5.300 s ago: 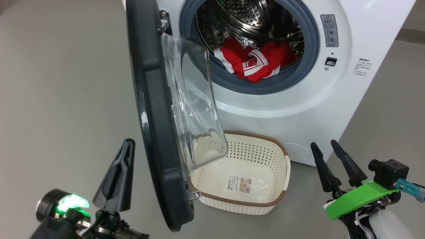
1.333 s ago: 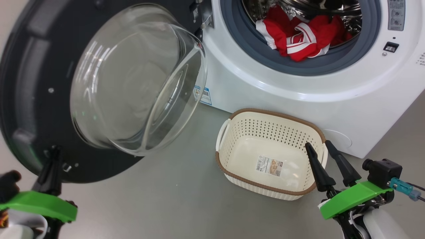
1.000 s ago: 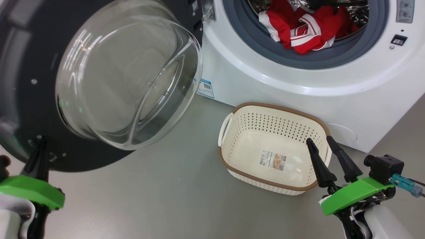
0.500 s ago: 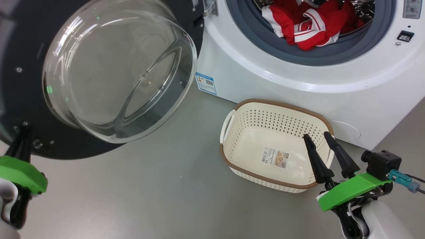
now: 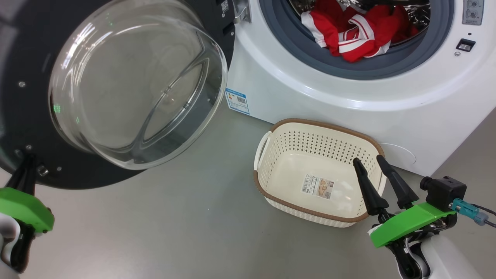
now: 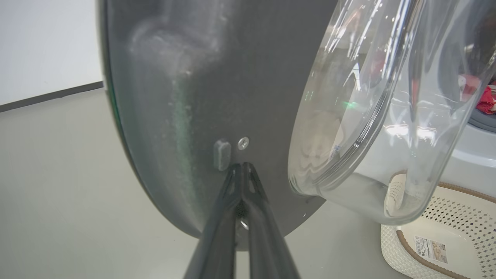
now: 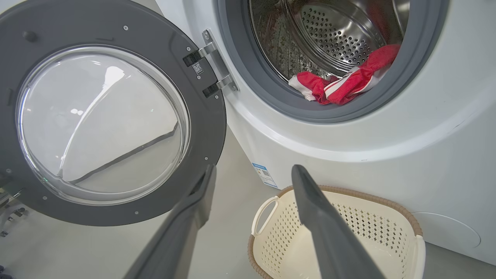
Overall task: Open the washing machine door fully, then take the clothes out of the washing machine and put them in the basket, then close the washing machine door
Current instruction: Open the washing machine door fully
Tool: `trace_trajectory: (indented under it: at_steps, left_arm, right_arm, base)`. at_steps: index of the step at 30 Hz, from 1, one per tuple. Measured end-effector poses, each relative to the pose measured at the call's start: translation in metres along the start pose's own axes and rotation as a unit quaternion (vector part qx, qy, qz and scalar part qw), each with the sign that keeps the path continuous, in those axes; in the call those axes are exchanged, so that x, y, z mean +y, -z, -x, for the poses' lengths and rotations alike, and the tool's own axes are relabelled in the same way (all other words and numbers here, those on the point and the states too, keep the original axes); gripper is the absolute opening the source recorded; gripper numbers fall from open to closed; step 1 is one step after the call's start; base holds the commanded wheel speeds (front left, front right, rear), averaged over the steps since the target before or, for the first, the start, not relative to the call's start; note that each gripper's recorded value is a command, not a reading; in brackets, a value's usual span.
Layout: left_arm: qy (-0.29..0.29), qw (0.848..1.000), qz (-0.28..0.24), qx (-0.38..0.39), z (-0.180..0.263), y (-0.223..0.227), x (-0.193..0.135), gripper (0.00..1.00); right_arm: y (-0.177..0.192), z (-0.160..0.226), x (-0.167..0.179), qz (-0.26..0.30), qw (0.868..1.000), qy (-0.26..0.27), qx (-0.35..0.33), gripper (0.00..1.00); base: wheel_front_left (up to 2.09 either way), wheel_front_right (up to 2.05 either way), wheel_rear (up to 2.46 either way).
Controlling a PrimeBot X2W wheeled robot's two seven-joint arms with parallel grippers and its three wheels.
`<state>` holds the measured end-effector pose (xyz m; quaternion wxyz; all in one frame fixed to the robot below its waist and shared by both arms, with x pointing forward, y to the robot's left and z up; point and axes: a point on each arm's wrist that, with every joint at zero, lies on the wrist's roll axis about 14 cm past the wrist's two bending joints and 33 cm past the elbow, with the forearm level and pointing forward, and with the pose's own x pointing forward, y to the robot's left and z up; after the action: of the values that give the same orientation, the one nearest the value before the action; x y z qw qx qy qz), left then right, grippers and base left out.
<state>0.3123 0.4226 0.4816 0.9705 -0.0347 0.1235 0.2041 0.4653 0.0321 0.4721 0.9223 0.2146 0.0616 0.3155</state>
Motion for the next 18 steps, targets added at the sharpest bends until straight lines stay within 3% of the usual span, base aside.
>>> trace_trajectory:
  at_steps: [18]
  left_arm:
    - [0.023,1.000,-0.005,-0.011,0.0050,-0.0015,-0.0068,0.00]
  right_arm:
    - [-0.0095,0.0036,0.0044,0.005,1.000,0.000,-0.010,1.00]
  base:
    - [0.00,0.00,0.00]
